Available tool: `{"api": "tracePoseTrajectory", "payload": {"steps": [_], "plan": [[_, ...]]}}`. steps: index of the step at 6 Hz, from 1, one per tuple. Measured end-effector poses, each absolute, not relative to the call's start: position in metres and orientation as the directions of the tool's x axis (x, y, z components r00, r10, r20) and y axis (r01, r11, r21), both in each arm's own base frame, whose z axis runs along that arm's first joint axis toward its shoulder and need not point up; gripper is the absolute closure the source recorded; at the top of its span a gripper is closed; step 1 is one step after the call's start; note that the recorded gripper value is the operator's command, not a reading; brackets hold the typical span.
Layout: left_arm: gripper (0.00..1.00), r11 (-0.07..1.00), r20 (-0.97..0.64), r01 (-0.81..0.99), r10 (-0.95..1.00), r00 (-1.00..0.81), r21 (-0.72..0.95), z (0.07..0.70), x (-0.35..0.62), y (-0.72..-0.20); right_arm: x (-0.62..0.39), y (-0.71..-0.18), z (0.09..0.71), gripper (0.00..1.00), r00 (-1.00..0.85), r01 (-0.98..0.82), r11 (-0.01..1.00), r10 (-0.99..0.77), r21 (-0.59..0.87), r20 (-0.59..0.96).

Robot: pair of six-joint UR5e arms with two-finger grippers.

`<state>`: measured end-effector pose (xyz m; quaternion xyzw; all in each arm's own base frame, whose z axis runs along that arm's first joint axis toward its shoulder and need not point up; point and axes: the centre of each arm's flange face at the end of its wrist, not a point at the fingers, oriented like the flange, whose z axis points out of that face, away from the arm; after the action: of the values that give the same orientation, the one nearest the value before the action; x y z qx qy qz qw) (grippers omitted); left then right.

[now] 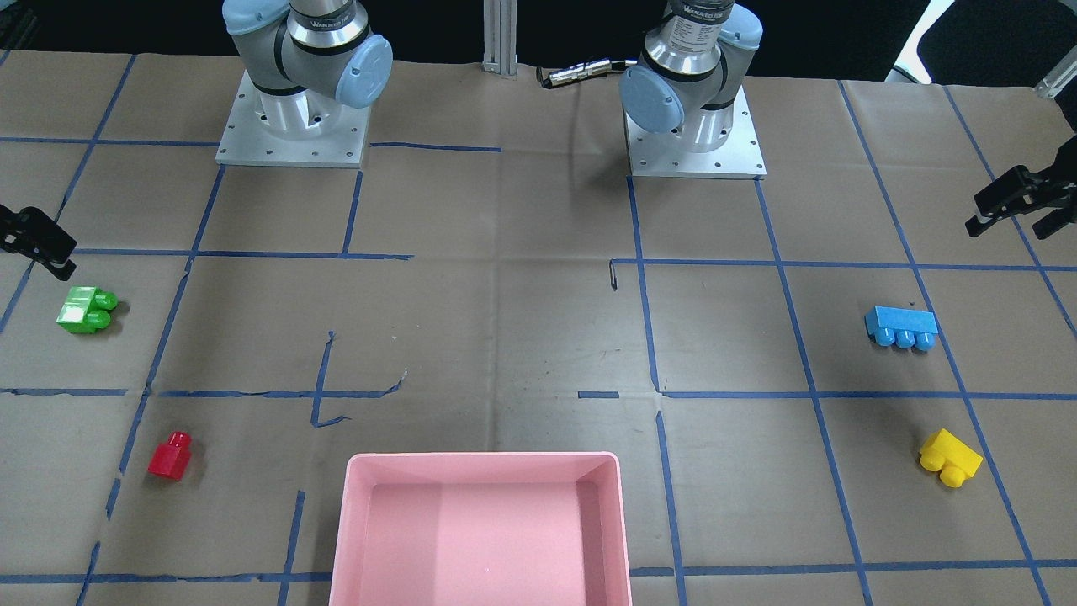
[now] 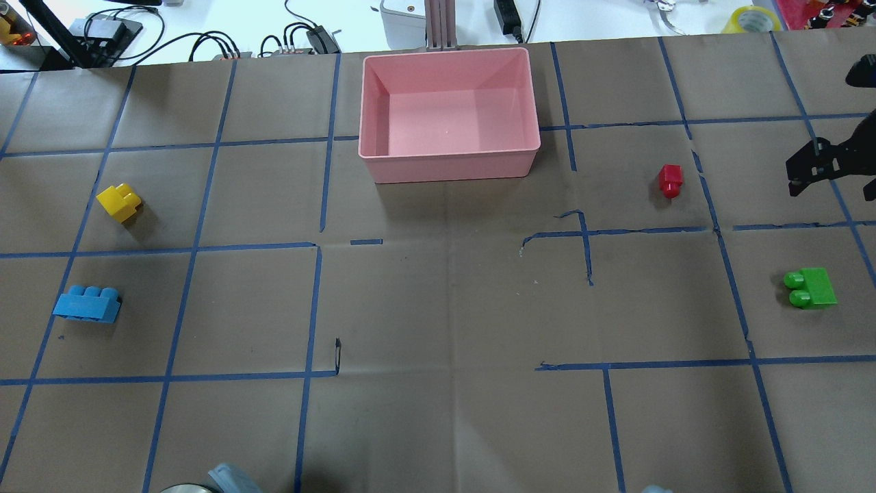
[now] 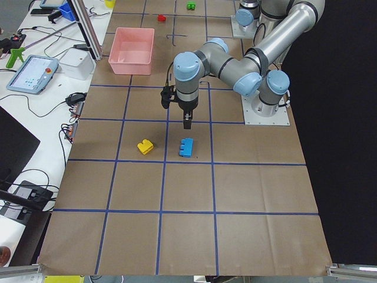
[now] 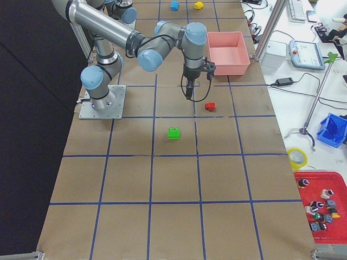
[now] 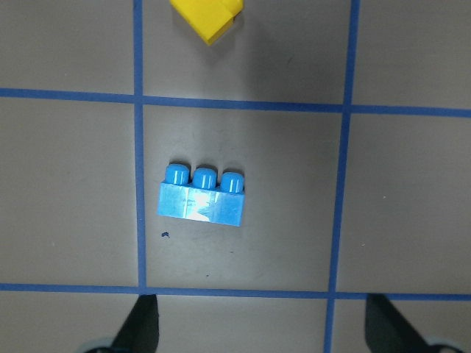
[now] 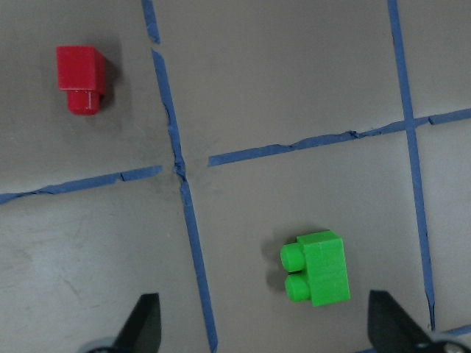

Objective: Put all blocks into box

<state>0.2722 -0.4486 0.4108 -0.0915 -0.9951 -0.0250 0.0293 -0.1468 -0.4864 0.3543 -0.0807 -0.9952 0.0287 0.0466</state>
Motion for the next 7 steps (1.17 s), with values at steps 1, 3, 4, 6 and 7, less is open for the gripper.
{"api": "tracePoseTrajectory", "payload": {"steps": [1, 3, 4, 6, 7], "plan": [[0.00, 0.921, 0.080, 0.389, 0.385, -0.919, 0.032, 0.406, 0.275, -0.448, -0.161, -0.475, 0.328, 0.02, -0.986, 0.142, 0.988, 0.146, -0.056, 0.081], [0.00, 0.629, 0.101, 0.777, 0.774, -0.625, -0.011, 0.398, 0.274, -0.447, -0.198, -0.472, 0.279, 0.02, -0.993, 0.098, 0.995, 0.100, -0.026, 0.059], [0.00, 0.446, 0.089, 0.895, 0.893, -0.442, -0.030, 0.397, 0.275, -0.447, -0.214, -0.476, 0.252, 0.01, -0.997, 0.029, 0.999, 0.032, -0.036, 0.069], [0.01, 0.123, 0.007, 0.992, 0.992, -0.123, -0.005, 0.381, 0.276, -0.450, -0.226, -0.465, 0.209, 0.01, -0.999, 0.005, 0.999, 0.007, -0.046, 0.045], [0.01, 0.044, -0.036, 0.999, 0.998, -0.043, 0.028, 0.352, 0.271, -0.448, -0.225, -0.459, 0.200, 0.01, -0.999, 0.005, 0.999, 0.006, -0.041, 0.032]]}}
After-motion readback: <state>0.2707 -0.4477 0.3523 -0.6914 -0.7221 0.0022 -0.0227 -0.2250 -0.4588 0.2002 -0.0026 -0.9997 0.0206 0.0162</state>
